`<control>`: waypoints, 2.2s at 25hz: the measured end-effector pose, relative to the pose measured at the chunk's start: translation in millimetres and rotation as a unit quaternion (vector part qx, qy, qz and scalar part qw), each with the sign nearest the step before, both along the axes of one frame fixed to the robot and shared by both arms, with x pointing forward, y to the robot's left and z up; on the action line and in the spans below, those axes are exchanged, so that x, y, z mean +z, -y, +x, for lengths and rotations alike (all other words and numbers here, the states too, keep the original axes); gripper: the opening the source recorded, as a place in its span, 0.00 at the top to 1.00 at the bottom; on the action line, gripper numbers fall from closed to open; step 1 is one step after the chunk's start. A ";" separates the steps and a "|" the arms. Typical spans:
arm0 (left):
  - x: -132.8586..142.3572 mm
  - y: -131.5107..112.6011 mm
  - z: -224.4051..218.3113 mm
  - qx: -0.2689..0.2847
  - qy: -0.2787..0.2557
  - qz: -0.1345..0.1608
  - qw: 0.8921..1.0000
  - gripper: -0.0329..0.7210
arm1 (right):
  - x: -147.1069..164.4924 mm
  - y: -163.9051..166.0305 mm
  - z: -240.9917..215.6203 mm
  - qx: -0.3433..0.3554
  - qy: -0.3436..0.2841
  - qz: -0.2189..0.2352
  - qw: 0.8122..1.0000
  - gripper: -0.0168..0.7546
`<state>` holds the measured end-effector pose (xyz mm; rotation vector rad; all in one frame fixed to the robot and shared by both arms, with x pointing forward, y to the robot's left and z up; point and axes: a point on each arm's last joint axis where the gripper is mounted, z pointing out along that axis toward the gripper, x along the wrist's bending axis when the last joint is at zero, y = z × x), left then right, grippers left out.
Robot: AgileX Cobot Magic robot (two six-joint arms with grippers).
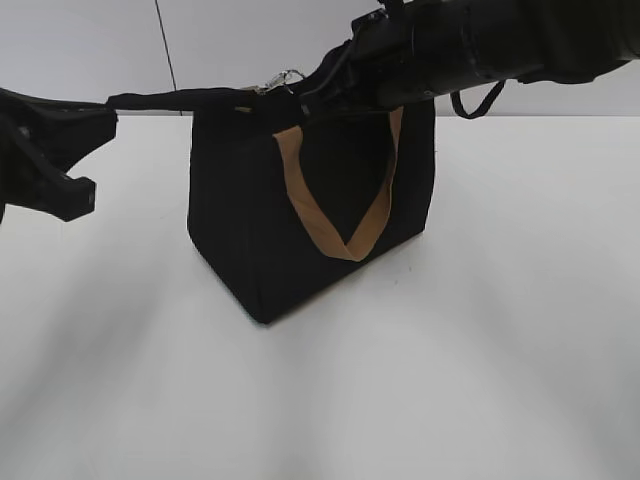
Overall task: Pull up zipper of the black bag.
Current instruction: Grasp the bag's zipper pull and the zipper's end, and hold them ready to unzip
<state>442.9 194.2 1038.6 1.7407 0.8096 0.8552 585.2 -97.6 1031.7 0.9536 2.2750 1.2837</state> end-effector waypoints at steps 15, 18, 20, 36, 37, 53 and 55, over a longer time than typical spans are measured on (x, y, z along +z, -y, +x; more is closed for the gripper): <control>0.1 -10.7 5.4 0.033 -0.009 -0.010 0.999 0.95 | 21.3 -0.6 10.7 0.010 0.044 -0.009 0.999 1.00; 0.0 -10.8 5.4 0.033 -0.010 -0.010 0.999 0.95 | 21.3 3.2 12.5 0.008 0.043 -0.013 0.999 1.00; -0.2 -10.8 5.4 0.033 -0.011 -0.010 0.999 0.95 | 21.2 7.9 15.0 0.001 0.042 -0.014 0.999 1.00; -0.9 -11.8 5.6 0.037 -0.015 -0.010 0.999 0.95 | 16.4 59.6 42.4 -0.082 0.047 -0.026 0.995 1.00; -0.9 -11.8 5.6 0.037 -0.015 -0.010 0.999 0.95 | 16.6 61.7 43.4 -0.087 0.049 -0.027 0.995 1.00; -2.0 -11.4 6.4 0.037 -0.017 -0.010 0.999 0.95 | 15.6 66.6 43.7 -0.095 0.024 -0.006 0.995 0.99; -2.6 -11.1 6.9 0.037 -0.018 -0.010 0.999 0.95 | 15.5 66.6 43.2 -0.091 0.017 -0.001 0.996 0.96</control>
